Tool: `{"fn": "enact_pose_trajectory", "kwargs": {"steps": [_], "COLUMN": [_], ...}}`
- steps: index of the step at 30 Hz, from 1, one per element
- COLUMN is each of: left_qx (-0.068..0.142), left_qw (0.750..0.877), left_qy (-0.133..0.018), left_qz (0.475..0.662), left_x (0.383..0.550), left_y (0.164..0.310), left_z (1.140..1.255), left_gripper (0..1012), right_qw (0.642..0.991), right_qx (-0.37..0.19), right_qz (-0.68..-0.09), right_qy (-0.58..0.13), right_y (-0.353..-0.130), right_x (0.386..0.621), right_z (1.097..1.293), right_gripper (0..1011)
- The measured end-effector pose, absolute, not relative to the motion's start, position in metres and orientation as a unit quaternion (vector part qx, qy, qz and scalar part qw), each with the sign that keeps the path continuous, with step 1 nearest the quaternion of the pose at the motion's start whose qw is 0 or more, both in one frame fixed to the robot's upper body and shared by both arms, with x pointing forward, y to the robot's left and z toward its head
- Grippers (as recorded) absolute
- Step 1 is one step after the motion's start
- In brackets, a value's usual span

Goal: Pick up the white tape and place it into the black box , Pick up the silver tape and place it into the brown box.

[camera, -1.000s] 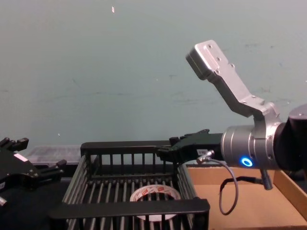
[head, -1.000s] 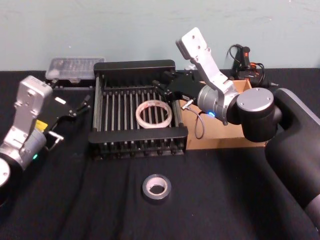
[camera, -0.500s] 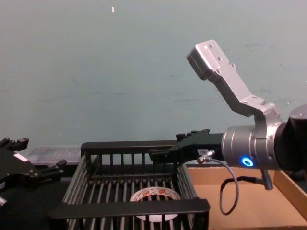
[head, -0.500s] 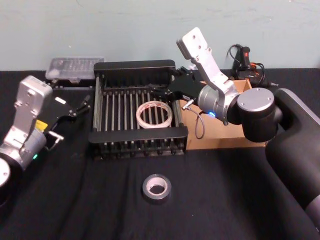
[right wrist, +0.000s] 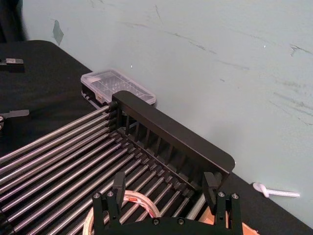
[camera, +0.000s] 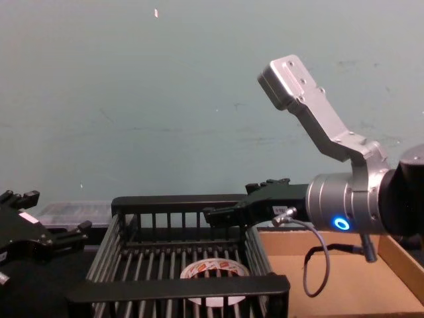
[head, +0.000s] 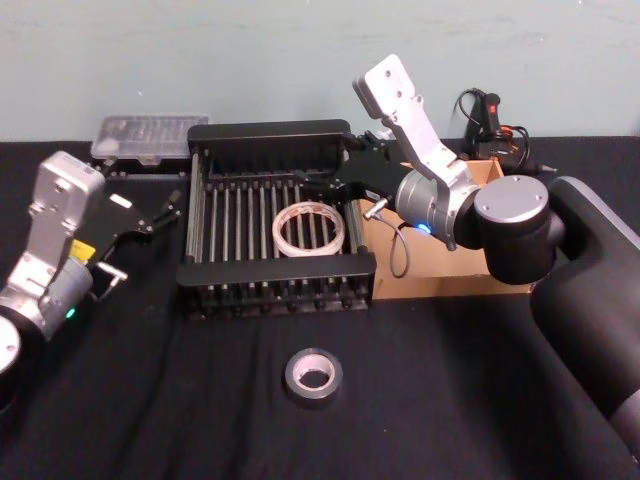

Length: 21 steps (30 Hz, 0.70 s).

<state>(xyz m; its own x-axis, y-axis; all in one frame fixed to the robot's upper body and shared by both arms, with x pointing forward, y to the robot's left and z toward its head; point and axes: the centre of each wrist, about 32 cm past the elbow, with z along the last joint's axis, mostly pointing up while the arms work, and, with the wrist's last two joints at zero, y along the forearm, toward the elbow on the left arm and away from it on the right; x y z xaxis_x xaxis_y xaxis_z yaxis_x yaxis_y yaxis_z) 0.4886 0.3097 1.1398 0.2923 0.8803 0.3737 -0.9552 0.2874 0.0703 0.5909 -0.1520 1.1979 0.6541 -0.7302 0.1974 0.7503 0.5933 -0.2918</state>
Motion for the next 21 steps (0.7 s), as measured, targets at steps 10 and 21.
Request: {"fn": "enact_pose_trajectory", "kwargs": {"steps": [10,21], "left_qx": [0.141,0.141], "left_qw": [0.791,0.791], "left_qy": [-0.132,-0.132], "left_qz": [0.580,0.580], "left_x": [0.489,0.489], "left_y": [0.310,0.310], "left_z": [1.140,1.140], "left_gripper": [1001,1001], "right_qw": [0.892,0.887], "right_qx": [-0.167,-0.167], "right_qz": [-0.418,-0.430], "right_qy": [-0.031,-0.038], "right_y": [-0.163,-0.194], "right_x": [0.585,0.556], "right_z": [1.204,1.213], "right_gripper": [1002,1002]}}
